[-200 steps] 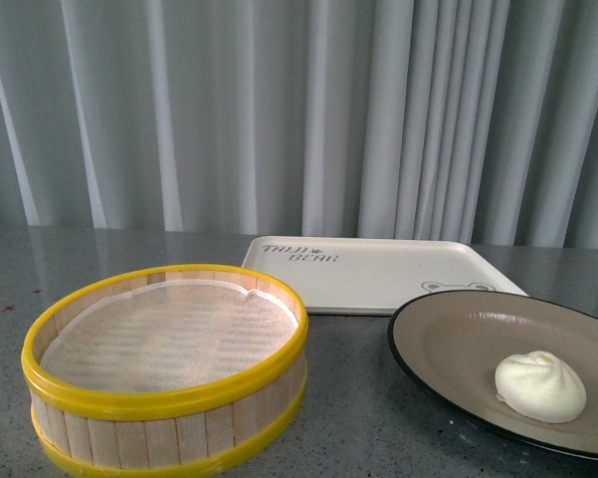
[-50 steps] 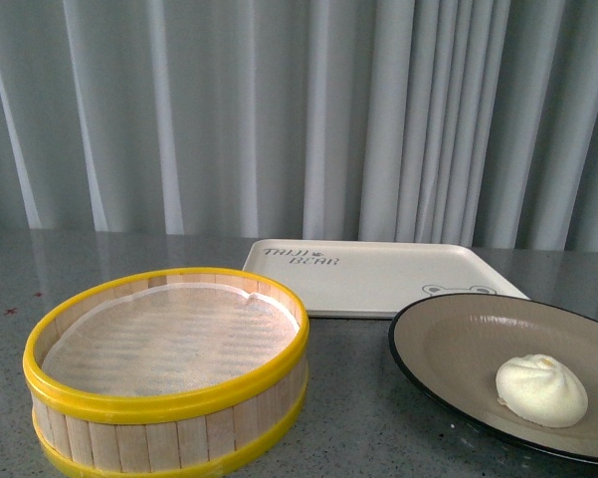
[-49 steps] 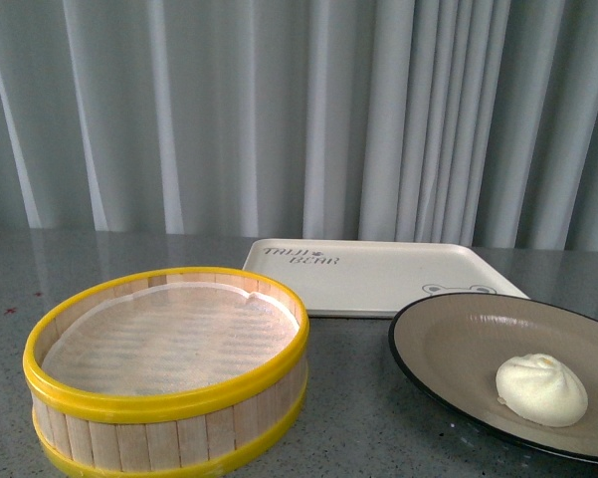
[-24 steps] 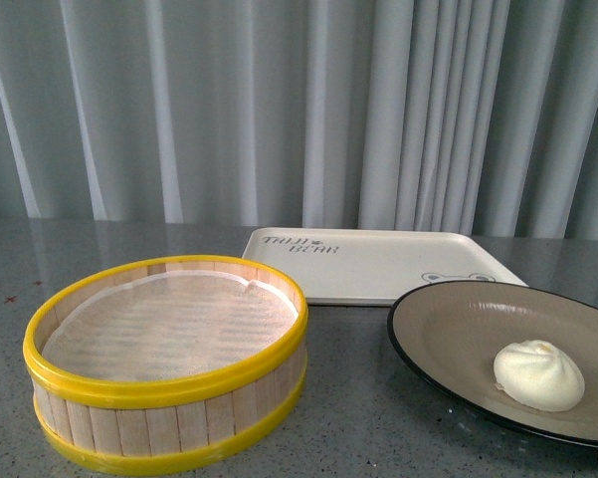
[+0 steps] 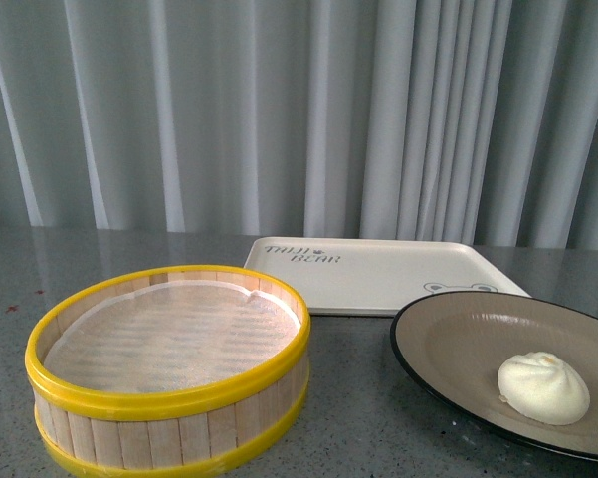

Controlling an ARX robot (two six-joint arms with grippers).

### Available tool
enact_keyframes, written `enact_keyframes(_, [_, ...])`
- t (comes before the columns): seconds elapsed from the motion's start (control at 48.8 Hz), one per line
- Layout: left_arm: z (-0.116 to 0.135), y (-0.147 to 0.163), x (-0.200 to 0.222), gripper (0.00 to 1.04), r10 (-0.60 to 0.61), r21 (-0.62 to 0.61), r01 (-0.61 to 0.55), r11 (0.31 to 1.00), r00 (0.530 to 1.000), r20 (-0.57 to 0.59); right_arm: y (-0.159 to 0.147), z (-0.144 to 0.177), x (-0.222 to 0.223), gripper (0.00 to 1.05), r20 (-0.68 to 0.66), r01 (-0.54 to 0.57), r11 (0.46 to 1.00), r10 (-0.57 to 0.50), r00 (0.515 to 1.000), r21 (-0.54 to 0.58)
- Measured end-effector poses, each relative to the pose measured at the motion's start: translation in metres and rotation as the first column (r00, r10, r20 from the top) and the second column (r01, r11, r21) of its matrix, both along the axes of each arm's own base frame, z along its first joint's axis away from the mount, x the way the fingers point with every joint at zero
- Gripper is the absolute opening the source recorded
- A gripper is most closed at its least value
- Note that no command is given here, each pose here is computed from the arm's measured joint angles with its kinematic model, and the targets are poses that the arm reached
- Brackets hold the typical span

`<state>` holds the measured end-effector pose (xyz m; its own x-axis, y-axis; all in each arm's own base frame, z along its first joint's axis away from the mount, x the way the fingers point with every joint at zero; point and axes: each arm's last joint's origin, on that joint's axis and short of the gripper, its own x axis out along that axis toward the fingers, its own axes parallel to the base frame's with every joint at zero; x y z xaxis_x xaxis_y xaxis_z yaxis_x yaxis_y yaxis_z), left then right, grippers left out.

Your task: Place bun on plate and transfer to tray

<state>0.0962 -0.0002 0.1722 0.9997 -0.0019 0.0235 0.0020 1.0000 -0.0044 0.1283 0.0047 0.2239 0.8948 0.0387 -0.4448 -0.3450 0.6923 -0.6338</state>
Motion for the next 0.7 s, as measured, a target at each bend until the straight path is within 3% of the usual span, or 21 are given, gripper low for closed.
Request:
enact_keyframes(0.082, [0.0, 0.0, 0.0, 0.98, 0.0, 0.0, 0.0, 1.0, 1.0, 0.0, -0.008, -0.002, 0.008, 0.96, -0.011, -0.092, 0.967, 0.092, 0.996, -0.237])
enact_keyframes(0.123, [0.0, 0.0, 0.0, 0.98, 0.0, 0.0, 0.0, 1.0, 1.0, 0.0, -0.01, -0.001, 0.011, 0.96, -0.002, -0.105, 0.952, 0.109, 0.994, -0.287])
enact_keyframes(0.164, [0.0, 0.0, 0.0, 0.98, 0.0, 0.0, 0.0, 1.0, 1.0, 0.0, -0.013, 0.0, 0.02, 0.96, 0.018, -0.145, 0.902, 0.167, 0.986, -0.406])
enact_keyframes(0.246, [0.0, 0.0, 0.0, 0.98, 0.0, 0.0, 0.0, 1.0, 1.0, 0.0, -0.014, -0.001, 0.03, 0.96, 0.023, -0.189, 0.847, 0.23, 0.973, -0.497])
enact_keyframes(0.492, [0.0, 0.0, 0.0, 0.98, 0.0, 0.0, 0.0, 1.0, 1.0, 0.0, -0.007, -0.018, 0.054, 0.96, -0.015, -0.31, 0.765, 0.367, 0.93, -0.565])
enact_keyframes(0.696, [0.0, 0.0, 0.0, 0.98, 0.0, 0.0, 0.0, 1.0, 1.0, 0.0, -0.002, -0.029, 0.073, 0.96, 0.006, -0.292, 0.768, 0.359, 0.933, -0.571])
